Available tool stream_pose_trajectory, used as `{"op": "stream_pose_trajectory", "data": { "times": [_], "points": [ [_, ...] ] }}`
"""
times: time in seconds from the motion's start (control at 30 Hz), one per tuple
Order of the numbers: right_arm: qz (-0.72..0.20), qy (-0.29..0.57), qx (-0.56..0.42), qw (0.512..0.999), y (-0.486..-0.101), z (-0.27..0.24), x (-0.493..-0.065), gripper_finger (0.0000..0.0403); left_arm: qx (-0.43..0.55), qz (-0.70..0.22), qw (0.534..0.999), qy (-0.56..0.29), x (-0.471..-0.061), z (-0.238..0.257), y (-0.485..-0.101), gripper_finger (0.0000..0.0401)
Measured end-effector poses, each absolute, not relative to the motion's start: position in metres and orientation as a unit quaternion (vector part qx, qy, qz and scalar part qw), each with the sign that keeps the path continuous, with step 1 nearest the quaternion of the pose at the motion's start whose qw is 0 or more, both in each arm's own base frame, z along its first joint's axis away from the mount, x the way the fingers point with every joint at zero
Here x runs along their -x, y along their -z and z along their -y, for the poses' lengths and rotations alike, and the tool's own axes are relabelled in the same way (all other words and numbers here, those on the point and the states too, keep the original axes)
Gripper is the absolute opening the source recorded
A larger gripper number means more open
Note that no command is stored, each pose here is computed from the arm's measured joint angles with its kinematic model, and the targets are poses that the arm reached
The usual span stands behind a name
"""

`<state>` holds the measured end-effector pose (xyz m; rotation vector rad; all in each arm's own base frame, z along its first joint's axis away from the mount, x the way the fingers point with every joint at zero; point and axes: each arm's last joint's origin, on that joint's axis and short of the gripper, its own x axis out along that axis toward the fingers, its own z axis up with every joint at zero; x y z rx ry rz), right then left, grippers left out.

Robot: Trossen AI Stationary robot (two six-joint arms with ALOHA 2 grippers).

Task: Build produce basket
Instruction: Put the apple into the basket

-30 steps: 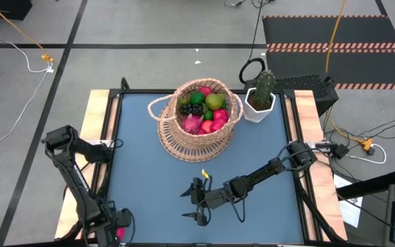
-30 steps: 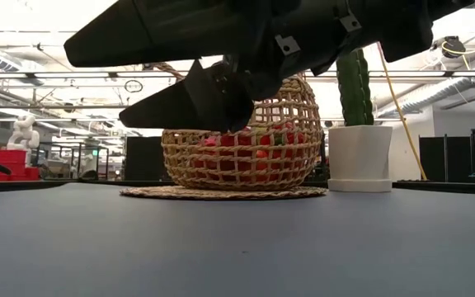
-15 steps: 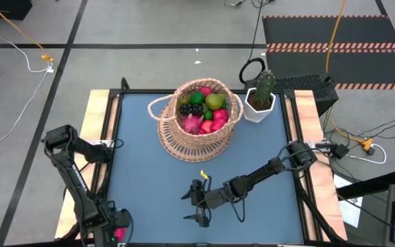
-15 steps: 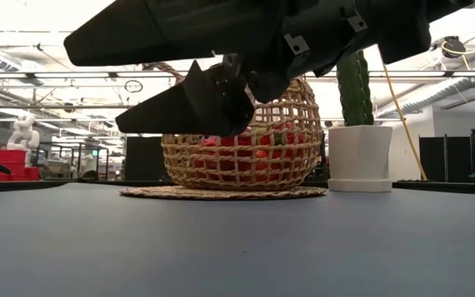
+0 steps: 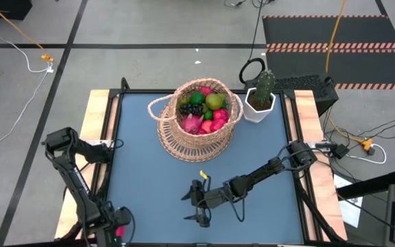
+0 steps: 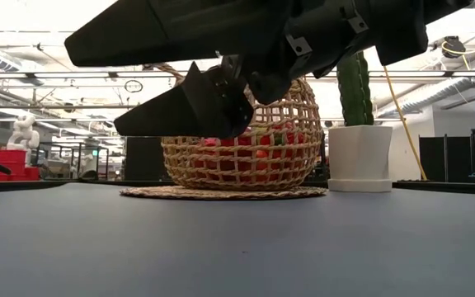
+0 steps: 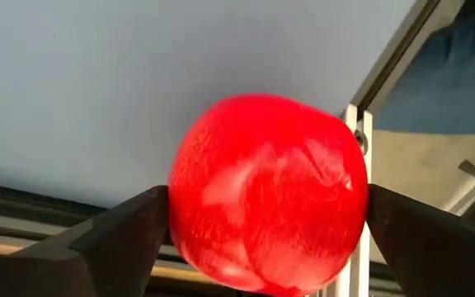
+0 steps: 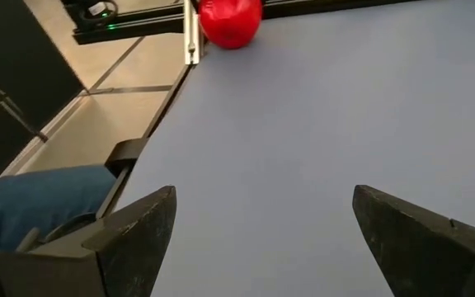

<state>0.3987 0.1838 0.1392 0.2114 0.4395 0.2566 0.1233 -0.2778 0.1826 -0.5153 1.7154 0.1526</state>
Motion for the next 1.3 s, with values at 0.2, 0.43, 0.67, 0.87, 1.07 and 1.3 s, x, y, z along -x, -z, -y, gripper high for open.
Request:
{"op": "stream_pose_trajectory", "data": {
  "times": [0.2, 0.43, 0.67, 0.87, 1.07, 1.3],
  "points": [
    [-0.219, -0.144, -0.102, 0.96, -0.139, -0.184, -0.399, 0.0364, 0.232, -0.737, 0.631, -0.073, -0.127, 0.28, -0.17, 0.0393],
    [-0.196, -0.14, -0.103, 0.965, -0.143, -0.177, -0.404, 0.0364, 0.229, -0.735, 0.635, -0.066, -0.131, 0.277, -0.163, 0.0379],
    [-0.163, -0.134, -0.166, 0.963, -0.151, -0.175, -0.408, 0.0364, 0.177, -0.664, 0.722, -0.083, -0.156, 0.265, -0.172, 0.0328],
    [-0.16, -0.133, -0.216, 0.954, -0.146, -0.179, -0.408, 0.0364, 0.063, -0.536, 0.837, -0.091, -0.193, 0.251, -0.184, 0.033],
    [-0.151, -0.076, -0.253, 0.953, -0.146, -0.185, -0.405, 0.0364, -0.05, -0.424, 0.904, -0.033, -0.227, 0.248, -0.198, 0.0337],
    [-0.116, -0.027, -0.286, 0.951, -0.148, -0.186, -0.404, 0.0364, -0.128, -0.377, 0.917, -0.01, -0.251, 0.24, -0.203, 0.0338]
  ]
}}
